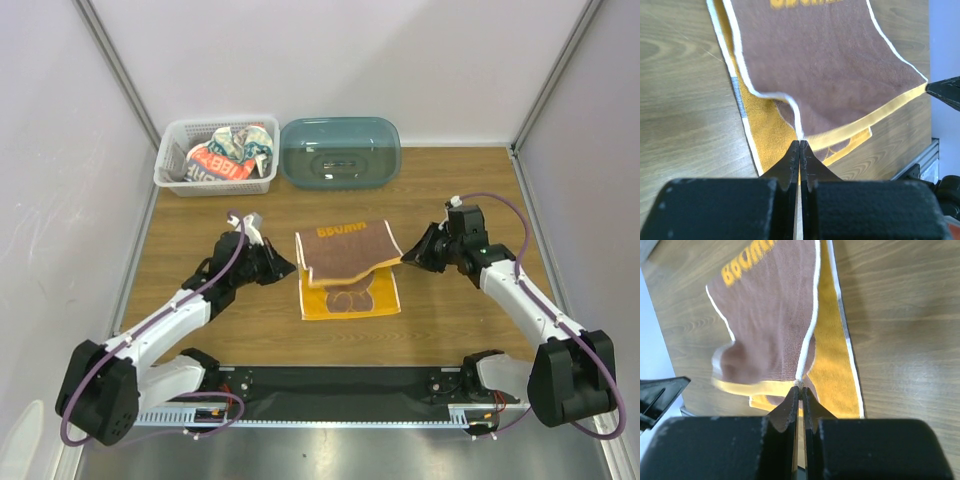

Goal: Fold and stack the towels
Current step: Fold the towel

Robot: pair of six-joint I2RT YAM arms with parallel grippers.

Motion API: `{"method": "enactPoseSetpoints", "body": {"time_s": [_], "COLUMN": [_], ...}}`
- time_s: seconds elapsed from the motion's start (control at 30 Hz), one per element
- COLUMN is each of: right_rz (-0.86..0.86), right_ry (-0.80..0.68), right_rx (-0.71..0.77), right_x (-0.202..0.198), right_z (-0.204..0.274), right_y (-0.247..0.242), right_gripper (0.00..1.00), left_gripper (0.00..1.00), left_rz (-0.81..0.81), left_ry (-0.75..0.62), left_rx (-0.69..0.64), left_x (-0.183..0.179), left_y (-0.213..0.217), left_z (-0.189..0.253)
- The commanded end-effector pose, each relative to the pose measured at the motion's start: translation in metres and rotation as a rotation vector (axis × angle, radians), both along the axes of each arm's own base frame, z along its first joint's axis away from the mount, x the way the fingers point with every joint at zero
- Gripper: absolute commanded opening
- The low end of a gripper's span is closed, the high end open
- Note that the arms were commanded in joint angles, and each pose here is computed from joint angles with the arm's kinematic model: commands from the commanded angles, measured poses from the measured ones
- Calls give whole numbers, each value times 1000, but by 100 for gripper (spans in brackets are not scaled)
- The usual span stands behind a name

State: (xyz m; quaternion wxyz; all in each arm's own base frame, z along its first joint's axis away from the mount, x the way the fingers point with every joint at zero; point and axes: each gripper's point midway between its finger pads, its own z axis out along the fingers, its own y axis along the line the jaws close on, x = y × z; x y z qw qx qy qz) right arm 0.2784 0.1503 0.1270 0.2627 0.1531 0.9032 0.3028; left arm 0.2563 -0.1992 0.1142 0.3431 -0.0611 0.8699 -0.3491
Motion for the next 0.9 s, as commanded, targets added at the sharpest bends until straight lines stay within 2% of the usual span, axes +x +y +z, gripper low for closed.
{"method": "enactPoseSetpoints", "body": {"time_s": [0.0, 0.2, 0.4, 0.43, 0.47, 0.53, 0.57, 0.67, 0.87], "right_rz": [-23, 0, 4, 4, 7, 15, 18, 28, 63], "right_ry": [-20, -19, 5, 10, 30, 35, 48, 36, 24], "right_rx": [-14, 5, -26, -30, -31, -27, -31, -32, -40], "right_x": [5, 4, -3, -3, -7, -9, -13, -12, -11], "right_z": [9, 10, -2, -6, -14, -20, -27, -30, -29], "right_y": [-4, 2, -2, -3, -3, -2, -3, -3, -1], "right_gripper": [0, 0, 0, 0, 0, 0, 0, 0, 0], "left_gripper": [0, 0, 0, 2, 15, 24, 36, 46, 49], "left_rz": [16, 17, -96, -110, -130, -122, -116, -107, -66], "left_ry": [-76, -90, -11, 13, 26, 46, 49, 67, 73], "left_rx": [27, 32, -59, -70, -78, -97, -83, -104, -151], "left_x": [7, 5, -15, -19, -26, -31, -34, -40, -42], "left_y": [7, 9, -22, -28, -36, -45, -49, -56, -65], "left_z": [24, 30, 12, 1, -3, -15, -21, -34, -44]}}
